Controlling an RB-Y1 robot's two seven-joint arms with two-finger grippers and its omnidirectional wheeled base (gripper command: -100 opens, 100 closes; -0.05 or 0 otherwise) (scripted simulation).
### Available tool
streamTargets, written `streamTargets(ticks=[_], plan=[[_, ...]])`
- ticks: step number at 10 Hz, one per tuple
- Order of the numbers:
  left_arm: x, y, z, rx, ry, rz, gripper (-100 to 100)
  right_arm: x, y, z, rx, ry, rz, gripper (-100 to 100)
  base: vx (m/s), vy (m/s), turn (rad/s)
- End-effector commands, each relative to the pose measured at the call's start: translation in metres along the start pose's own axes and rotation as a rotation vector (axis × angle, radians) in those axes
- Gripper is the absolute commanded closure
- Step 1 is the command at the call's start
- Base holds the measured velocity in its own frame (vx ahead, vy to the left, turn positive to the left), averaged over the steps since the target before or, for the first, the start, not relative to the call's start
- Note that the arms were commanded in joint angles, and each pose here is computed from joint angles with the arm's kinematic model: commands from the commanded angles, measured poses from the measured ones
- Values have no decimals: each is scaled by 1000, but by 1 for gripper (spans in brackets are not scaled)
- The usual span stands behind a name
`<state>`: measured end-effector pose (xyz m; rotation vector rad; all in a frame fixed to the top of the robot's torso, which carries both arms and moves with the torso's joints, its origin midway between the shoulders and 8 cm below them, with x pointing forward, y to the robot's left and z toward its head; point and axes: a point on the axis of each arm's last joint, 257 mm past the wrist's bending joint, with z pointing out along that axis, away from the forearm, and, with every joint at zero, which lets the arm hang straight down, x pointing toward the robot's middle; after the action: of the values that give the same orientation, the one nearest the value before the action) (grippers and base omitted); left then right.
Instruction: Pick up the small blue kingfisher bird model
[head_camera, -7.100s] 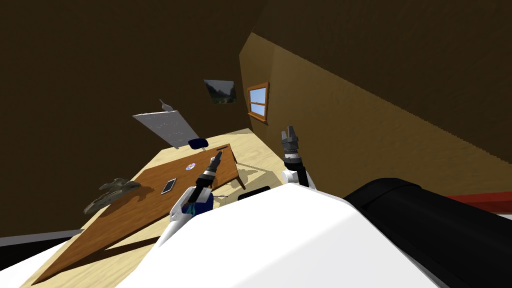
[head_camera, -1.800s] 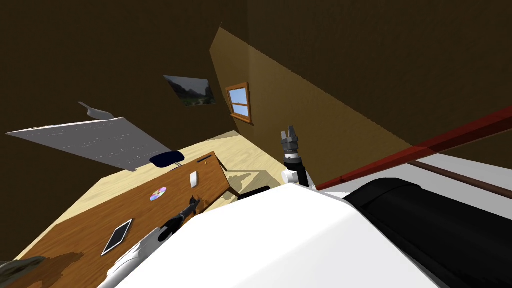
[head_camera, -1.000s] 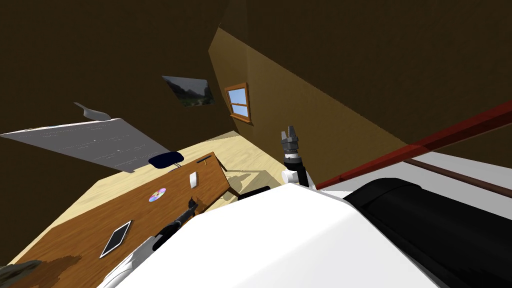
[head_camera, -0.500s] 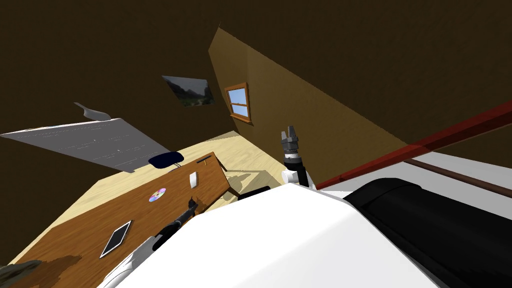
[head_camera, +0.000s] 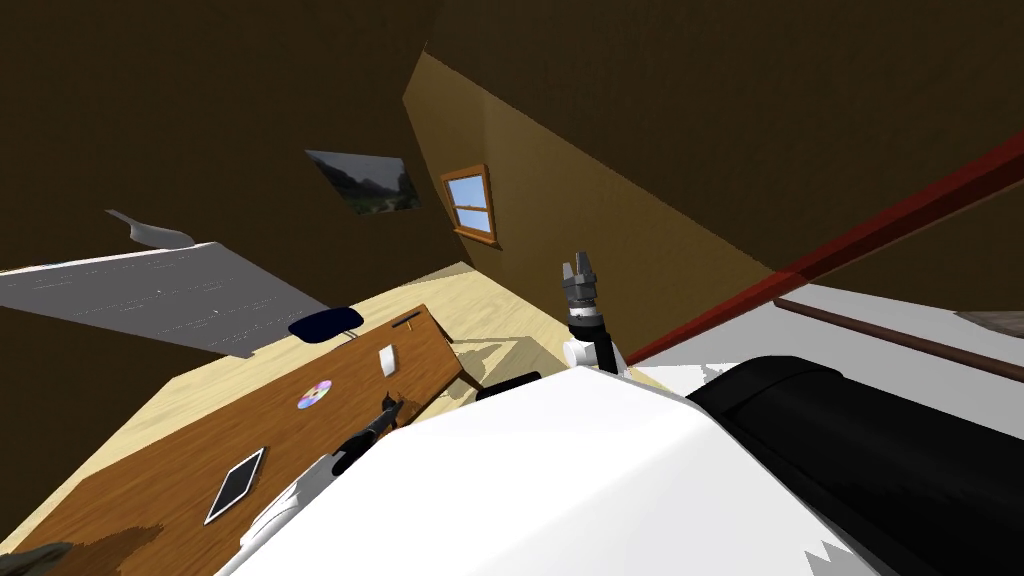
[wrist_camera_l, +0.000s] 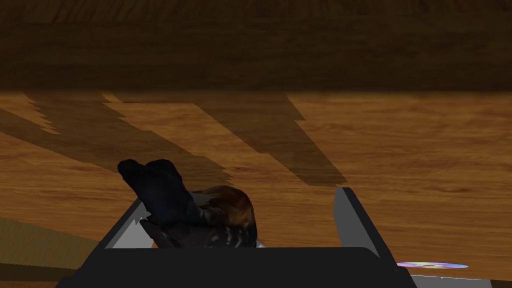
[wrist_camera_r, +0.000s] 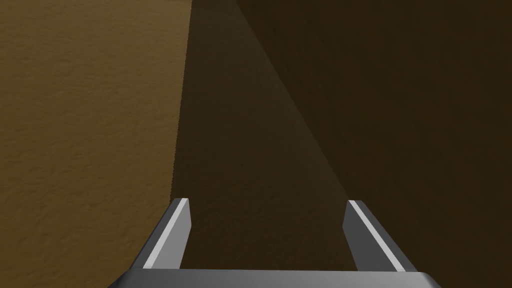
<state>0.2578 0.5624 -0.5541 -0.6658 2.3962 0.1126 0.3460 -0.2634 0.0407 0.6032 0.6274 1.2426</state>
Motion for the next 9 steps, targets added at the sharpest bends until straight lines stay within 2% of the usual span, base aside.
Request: streamTargets(ticks=[1, 2, 3, 7, 8, 9], plan=[[1, -8, 6, -15, 1, -14, -100, 0, 0, 0, 0, 0, 0, 0, -80, 62, -118], [1, -5, 3, -9, 0, -8, -100, 0, 0, 0, 0, 0, 0, 0, -37, 28, -31], [1, -5, 4, -13, 1, -8, 100, 0, 0, 0, 0, 0, 0, 0, -6, 1, -12], [0, -7, 4, -9, -1, -9, 100, 0, 0, 0, 0, 0, 0, 0, 0, 0, 0], [0, -7, 4, -9, 0, -9, 0, 0, 0, 0, 0, 0, 0, 0, 0, 0, 0], [0, 5, -3, 2, 1, 7, 100, 0, 0, 0, 0, 0, 0, 0, 63, -68, 173]])
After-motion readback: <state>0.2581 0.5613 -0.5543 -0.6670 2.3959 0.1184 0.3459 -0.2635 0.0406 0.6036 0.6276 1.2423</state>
